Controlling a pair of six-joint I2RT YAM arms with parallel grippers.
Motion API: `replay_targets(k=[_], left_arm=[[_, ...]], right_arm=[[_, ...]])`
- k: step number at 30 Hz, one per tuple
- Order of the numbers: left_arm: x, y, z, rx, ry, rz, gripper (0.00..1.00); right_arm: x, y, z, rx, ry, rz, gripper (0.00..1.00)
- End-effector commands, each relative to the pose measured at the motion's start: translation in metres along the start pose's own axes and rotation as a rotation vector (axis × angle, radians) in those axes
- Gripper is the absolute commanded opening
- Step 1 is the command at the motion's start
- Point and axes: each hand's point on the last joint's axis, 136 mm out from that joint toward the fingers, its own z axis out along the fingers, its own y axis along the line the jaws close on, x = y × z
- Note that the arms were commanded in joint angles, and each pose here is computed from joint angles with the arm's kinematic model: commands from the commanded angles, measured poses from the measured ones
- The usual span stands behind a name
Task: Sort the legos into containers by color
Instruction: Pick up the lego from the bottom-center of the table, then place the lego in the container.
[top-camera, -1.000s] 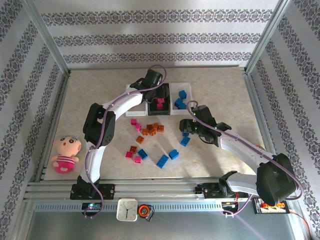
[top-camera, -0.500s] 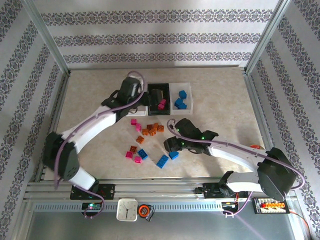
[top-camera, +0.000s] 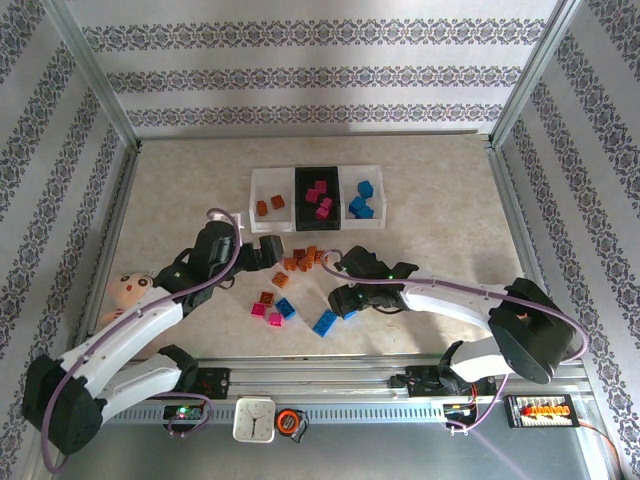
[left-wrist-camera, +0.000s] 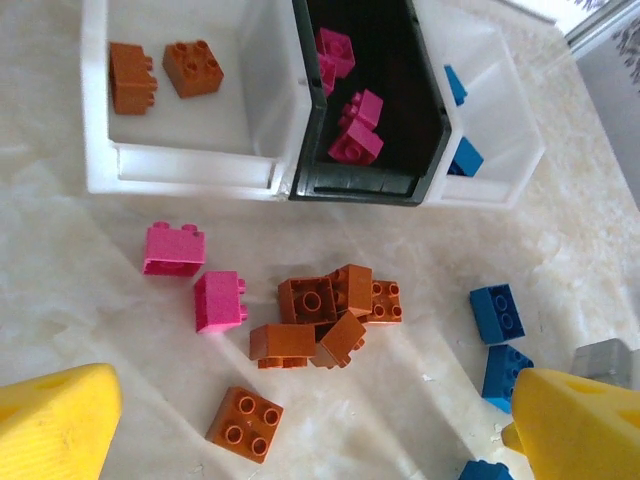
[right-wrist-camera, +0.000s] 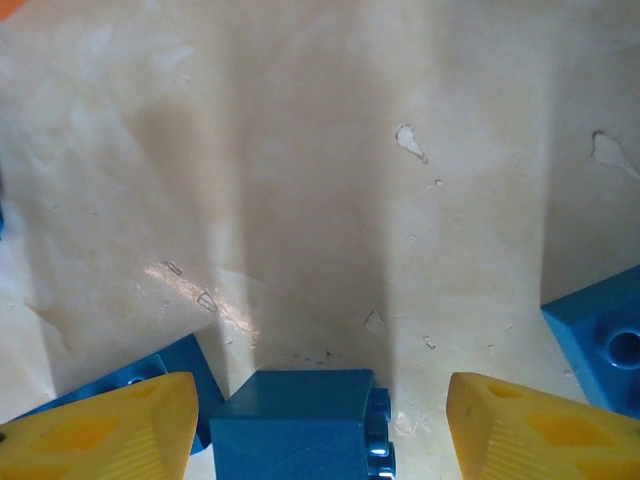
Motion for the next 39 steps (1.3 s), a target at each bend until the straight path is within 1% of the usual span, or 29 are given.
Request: replay_targets(k=[1, 5, 9, 12, 14, 16, 18, 21, 25, 28, 31, 34, 39], left_arm=[[0.01, 0.016, -0.007, -0.059, 0.002, -0.029, 1.0], [0.017, 0.025, -0.008, -0.086, 0.007, -0.036, 1.0], [0.019, 0.029, -0.007, -0.105, 0.008, -0.04, 1.0], [0.02, 0.03, -0.006, -0.107, 0.01, -0.039, 1.0], [0.021, 0.03, -0.005, -0.105, 0.012, -0.039, 1.0], [0.022, 0.031, -0.005, -0.106, 0.017, -0.039, 1.0], [0.025, 0.032, -0.004, -0.109, 0.021, -0.039, 1.0], [0.029, 0.035, -0.003, -0.114, 0.03, -0.042, 1.0], [0.034, 0.038, -0.002, -0.119, 0.036, -0.052, 1.0], [0.035, 0.039, -0.003, -0.118, 0.034, -0.056, 0.99], [0.037, 0.042, -0.005, -0.126, 0.038, -0.056, 1.0], [0.042, 0.045, -0.006, -0.134, 0.047, -0.055, 1.0], [0.05, 0.049, -0.006, -0.147, 0.081, -0.05, 1.0]], right_arm=[[0.017, -0.005, 0.008, 0.033, 0.053, -0.026, 0.67], [0.024, -0.006, 0.012, 0.038, 0.077, -0.026, 0.64], [0.028, -0.006, 0.012, 0.035, 0.081, -0.027, 0.58], [0.027, -0.007, 0.01, 0.04, 0.07, -0.023, 0.47], [0.021, -0.008, 0.002, 0.043, 0.037, -0.017, 0.38], [0.01, -0.012, -0.01, 0.049, -0.009, -0.004, 0.33], [-0.006, -0.018, -0.025, 0.045, -0.066, 0.021, 0.3], [-0.04, -0.03, -0.053, 0.034, -0.178, 0.073, 0.28], [-0.1, -0.06, -0.091, 0.069, -0.35, 0.171, 0.27], [-0.14, -0.086, -0.103, 0.129, -0.427, 0.237, 0.27], [-0.177, -0.108, -0.098, 0.18, -0.453, 0.297, 0.27], [-0.21, -0.123, -0.084, 0.223, -0.462, 0.334, 0.29], [-0.246, -0.146, -0.049, 0.276, -0.423, 0.376, 0.29]])
